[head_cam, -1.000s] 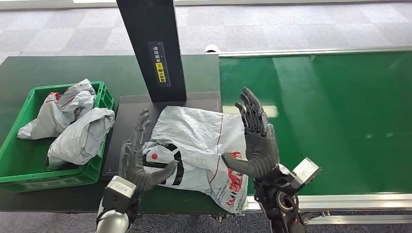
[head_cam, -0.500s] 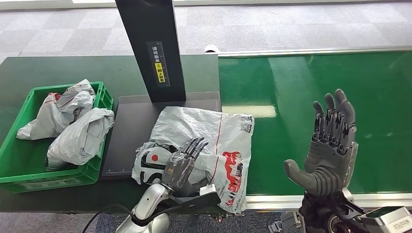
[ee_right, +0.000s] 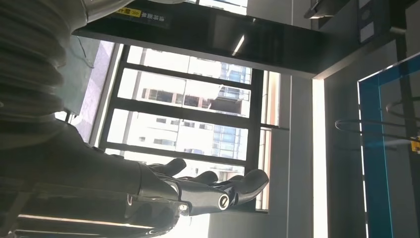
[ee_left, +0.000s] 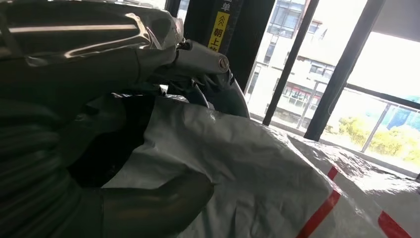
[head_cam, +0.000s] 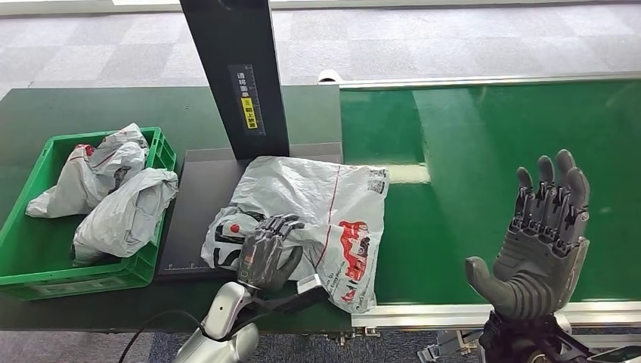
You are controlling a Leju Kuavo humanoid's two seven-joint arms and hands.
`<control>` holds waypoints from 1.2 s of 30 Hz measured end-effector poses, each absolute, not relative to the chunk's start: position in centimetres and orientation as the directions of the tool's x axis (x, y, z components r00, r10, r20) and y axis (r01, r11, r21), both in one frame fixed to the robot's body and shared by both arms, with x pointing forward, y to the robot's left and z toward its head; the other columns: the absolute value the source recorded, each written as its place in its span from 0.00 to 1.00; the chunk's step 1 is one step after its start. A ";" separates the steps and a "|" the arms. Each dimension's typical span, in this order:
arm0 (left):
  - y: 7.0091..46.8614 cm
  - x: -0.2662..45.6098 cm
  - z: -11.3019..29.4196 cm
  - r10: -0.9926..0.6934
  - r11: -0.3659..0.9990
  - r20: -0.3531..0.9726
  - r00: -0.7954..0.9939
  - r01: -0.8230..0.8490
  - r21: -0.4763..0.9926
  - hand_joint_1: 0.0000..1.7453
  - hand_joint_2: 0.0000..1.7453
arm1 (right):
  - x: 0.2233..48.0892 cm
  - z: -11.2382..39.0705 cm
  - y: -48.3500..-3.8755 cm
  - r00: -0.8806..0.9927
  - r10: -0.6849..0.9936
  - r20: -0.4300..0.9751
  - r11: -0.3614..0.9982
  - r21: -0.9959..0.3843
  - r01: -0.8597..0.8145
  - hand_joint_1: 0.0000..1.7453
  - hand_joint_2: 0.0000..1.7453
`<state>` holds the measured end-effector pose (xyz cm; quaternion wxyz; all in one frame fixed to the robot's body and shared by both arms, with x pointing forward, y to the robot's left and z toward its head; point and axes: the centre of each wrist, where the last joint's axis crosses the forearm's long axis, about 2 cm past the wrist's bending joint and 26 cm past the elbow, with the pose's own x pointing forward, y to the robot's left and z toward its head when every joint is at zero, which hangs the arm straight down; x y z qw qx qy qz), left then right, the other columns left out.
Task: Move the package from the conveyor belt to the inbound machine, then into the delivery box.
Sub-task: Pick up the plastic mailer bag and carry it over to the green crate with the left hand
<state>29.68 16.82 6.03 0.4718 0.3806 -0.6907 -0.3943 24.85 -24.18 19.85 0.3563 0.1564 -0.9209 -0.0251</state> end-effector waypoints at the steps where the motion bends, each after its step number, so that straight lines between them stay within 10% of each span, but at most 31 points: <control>1: 16.9 29.7 6.0 -0.893 0.413 0.365 -0.264 -0.154 0.898 0.95 1.00 | 24.8 19.8 -24.2 -0.697 -0.305 0.649 0.950 0.160 -0.267 0.00 1.00; 14: 17.3 29.7 5.8 -0.847 0.500 0.447 -0.289 -0.148 0.853 1.00 1.00 | 23.9 19.2 -24.7 -0.690 -0.292 0.663 0.956 0.179 -0.232 0.00 1.00; 26: 17.5 29.0 10.5 -0.458 0.883 0.762 -0.458 -0.138 0.448 1.00 1.00 | 23.6 18.9 -25.0 -0.688 -0.281 0.669 0.960 0.191 -0.207 0.00 1.00; 36: 21.1 28.8 19.3 -0.450 0.882 0.561 -0.695 -0.444 0.158 1.00 1.00 | 23.5 18.7 -25.1 -0.693 -0.280 0.665 0.960 0.205 -0.190 0.00 1.00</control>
